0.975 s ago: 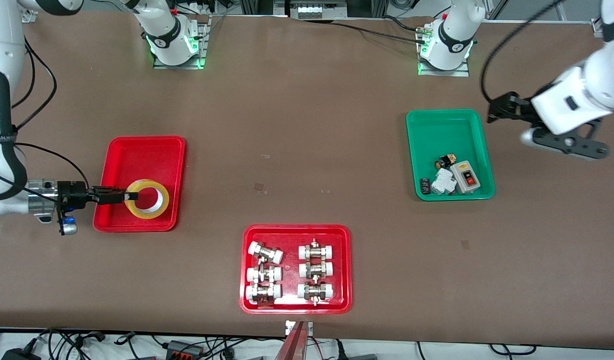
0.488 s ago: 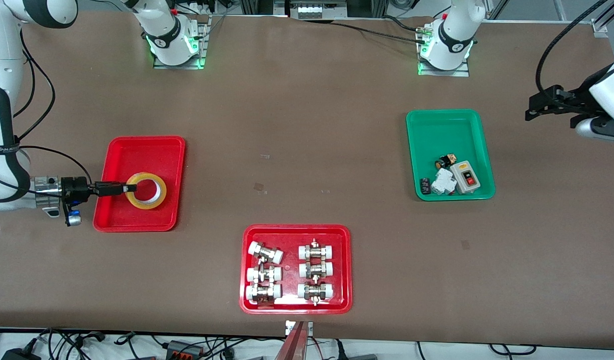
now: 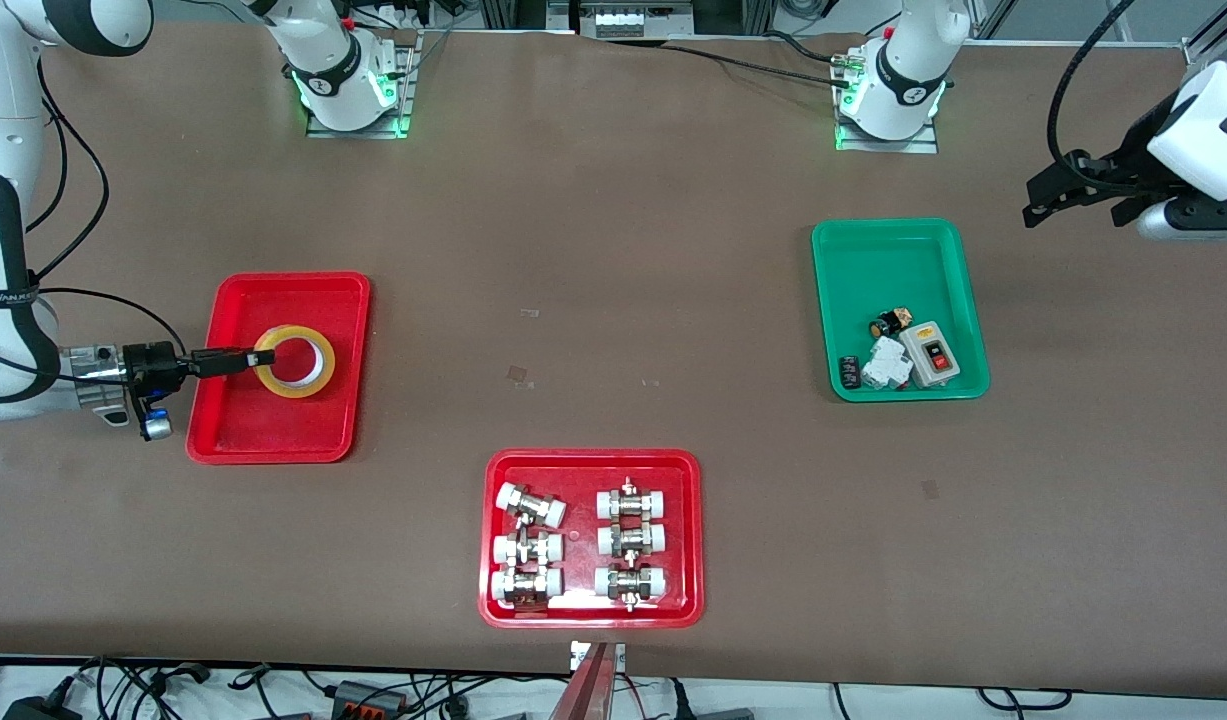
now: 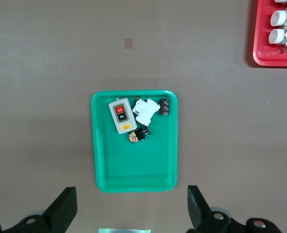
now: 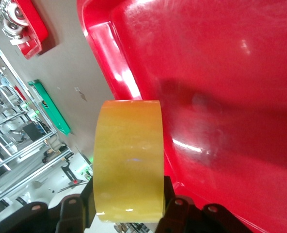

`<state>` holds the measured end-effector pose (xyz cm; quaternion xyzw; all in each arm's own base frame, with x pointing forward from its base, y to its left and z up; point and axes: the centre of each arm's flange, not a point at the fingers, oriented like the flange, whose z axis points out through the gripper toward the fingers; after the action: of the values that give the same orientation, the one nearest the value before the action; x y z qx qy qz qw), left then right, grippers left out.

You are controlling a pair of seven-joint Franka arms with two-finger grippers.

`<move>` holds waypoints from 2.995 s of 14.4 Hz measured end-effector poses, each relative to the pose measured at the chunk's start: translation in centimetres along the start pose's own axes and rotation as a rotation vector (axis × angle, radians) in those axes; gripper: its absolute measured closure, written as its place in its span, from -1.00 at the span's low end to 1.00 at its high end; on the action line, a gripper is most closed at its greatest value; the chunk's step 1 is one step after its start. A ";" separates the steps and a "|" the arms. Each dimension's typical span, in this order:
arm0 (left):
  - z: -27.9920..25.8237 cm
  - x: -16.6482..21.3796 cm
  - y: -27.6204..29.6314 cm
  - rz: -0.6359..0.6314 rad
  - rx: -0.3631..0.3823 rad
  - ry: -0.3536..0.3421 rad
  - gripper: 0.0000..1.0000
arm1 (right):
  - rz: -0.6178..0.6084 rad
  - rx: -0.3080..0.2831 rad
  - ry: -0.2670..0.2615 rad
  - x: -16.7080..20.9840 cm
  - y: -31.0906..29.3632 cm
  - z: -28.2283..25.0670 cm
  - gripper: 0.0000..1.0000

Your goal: Left arm passes tape to right arm into tray

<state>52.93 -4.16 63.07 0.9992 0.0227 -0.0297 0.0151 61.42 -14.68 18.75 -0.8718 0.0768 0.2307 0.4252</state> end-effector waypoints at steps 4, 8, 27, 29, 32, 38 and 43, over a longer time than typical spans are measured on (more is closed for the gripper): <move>0.3 0.1 -0.1 -0.002 0.002 -0.005 -1.00 | 0.003 0.005 -0.001 0.1 0.9 0.2 -0.56; 0.5 0.2 -0.6 -0.010 0.007 -0.006 -1.00 | -0.048 0.008 -0.010 0.4 1.4 0.9 -1.00; 1.0 1.2 -5.9 0.027 0.059 -0.006 -1.00 | -0.066 -0.826 0.367 -8.0 -27.0 -9.0 -1.00; 1.0 1.2 -6.0 0.027 0.059 -0.006 -1.00 | -0.084 -0.841 0.409 -10.2 -29.9 -11.4 -1.00; 1.0 1.2 -6.0 0.029 0.059 -0.005 -1.00 | -0.097 -0.844 0.432 -12.1 -32.5 -12.9 -1.00; 1.0 1.2 -6.0 0.030 0.059 -0.005 -1.00 | -0.136 -0.888 0.518 -12.4 -35.2 -13.2 -1.00; 1.0 1.2 -6.0 0.031 0.059 -0.005 -1.00 | -0.145 -0.896 0.557 -14.9 -36.6 -14.2 -1.00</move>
<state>53.80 1.83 61.85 0.9993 0.0062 -0.0328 -0.0140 65.13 -3.68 59.15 -0.9993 0.0202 -0.0293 -0.0103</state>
